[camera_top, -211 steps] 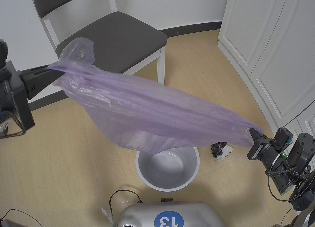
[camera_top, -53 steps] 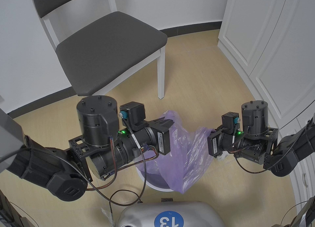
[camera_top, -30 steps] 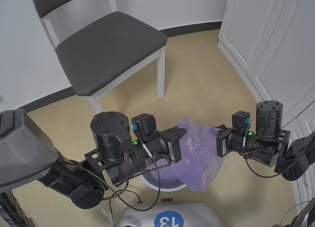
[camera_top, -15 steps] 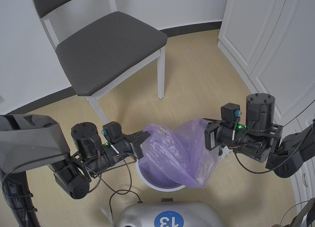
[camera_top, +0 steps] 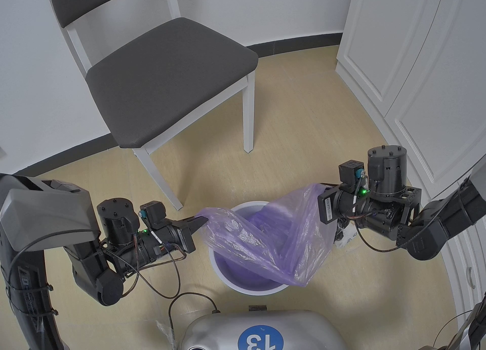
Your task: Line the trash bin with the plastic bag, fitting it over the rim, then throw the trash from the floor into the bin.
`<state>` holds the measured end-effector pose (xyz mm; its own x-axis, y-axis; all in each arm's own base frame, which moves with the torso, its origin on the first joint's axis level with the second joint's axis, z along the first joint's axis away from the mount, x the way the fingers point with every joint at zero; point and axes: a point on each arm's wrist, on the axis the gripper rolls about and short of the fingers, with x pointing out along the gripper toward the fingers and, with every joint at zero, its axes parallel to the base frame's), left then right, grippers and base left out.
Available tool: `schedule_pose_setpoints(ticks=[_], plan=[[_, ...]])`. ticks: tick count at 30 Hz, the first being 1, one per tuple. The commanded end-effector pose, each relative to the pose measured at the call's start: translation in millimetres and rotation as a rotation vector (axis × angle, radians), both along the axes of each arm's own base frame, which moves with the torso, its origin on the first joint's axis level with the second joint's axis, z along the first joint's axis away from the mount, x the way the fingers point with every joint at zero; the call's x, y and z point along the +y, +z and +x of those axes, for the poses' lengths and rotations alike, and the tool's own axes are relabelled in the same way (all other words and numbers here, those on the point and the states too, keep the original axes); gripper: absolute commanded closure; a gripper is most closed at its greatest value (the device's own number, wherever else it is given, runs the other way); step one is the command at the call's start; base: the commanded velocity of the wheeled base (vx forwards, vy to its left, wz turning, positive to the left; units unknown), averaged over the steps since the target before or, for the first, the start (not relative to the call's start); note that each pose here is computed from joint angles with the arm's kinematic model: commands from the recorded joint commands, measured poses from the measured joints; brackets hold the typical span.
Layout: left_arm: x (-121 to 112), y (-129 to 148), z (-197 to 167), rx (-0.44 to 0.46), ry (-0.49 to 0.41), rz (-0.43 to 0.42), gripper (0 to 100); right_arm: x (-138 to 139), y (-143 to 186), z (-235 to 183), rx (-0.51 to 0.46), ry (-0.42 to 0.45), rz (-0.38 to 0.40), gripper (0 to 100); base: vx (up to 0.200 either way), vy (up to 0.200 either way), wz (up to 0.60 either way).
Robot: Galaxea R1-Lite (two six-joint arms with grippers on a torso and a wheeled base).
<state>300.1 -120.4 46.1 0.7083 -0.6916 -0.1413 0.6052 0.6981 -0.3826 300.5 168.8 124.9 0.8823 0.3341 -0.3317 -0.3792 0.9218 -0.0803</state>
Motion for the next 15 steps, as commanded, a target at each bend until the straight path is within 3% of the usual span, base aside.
schedule_pose_setpoints(ticks=[1,6,12,15], plan=[[8,3,5,-0.027,0.015,-0.008,100,-2,-9,38,-0.003,-0.053,0.000,100,0.000,0.000,0.00],[13,-6,4,-0.002,0.020,0.057,100,-1,-14,37,0.053,-0.050,-0.036,100,0.000,0.000,0.00],[17,3,-6,0.003,0.020,0.070,100,-29,4,14,0.104,-0.051,-0.123,100,0.000,0.000,0.00],[25,-1,-9,0.033,0.029,0.124,100,-34,3,1,0.138,-0.040,-0.166,100,0.000,0.000,0.00]])
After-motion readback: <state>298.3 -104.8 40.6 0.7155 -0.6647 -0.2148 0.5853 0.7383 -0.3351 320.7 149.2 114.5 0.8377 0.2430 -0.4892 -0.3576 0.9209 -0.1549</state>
